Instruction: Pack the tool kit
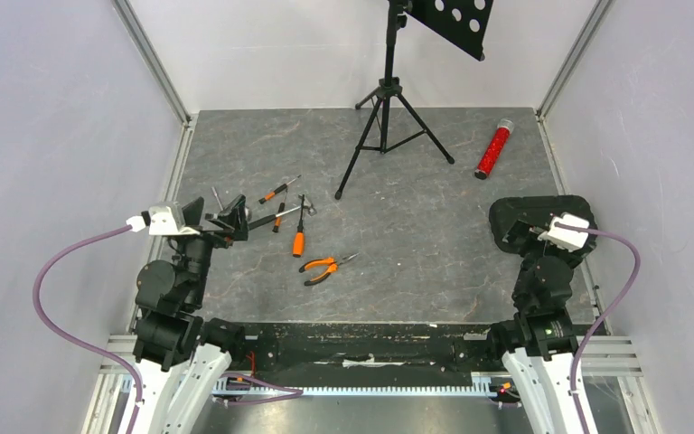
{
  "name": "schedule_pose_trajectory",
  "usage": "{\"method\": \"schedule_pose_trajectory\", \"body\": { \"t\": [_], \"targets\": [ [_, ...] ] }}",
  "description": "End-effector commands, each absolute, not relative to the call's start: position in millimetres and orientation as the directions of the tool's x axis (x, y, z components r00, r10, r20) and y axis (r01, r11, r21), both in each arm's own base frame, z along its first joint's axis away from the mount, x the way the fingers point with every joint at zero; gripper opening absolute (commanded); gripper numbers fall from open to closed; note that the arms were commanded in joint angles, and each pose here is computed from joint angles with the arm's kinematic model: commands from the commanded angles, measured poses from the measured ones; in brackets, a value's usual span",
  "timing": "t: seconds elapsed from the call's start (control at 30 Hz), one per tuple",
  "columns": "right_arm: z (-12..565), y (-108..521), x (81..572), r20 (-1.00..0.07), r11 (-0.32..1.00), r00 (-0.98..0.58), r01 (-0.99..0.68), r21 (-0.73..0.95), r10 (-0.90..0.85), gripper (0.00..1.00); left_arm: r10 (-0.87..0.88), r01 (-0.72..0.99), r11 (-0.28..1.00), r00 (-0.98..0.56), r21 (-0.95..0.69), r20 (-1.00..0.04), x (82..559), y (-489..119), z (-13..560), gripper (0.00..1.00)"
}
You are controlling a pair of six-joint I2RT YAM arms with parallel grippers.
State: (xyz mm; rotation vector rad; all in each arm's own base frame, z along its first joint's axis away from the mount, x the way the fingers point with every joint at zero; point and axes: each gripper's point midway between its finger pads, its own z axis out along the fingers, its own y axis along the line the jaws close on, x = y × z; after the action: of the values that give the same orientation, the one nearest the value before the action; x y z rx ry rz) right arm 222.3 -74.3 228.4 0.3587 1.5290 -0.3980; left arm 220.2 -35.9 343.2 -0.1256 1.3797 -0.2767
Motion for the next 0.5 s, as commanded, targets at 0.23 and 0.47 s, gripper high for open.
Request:
{"method": "schedule_pose_trajectory", "body": {
  "t": [0.23, 0.47],
  "targets": [
    [231, -52, 249, -0.982, 0.920, -0.169, 0.393, 0.009, 0.082, 0.98, -0.265, 0.110, 0.962, 0.180, -0.248, -0.947, 216, -32, 346, 1.00],
    [183, -44, 279, -0.864, 0.923, -0.501, 0.355, -0.145, 0.057, 0.98, -0.278, 0.112, 0.959, 0.190, -0.260, -0.942, 207, -30, 346, 1.00]
  ]
}}
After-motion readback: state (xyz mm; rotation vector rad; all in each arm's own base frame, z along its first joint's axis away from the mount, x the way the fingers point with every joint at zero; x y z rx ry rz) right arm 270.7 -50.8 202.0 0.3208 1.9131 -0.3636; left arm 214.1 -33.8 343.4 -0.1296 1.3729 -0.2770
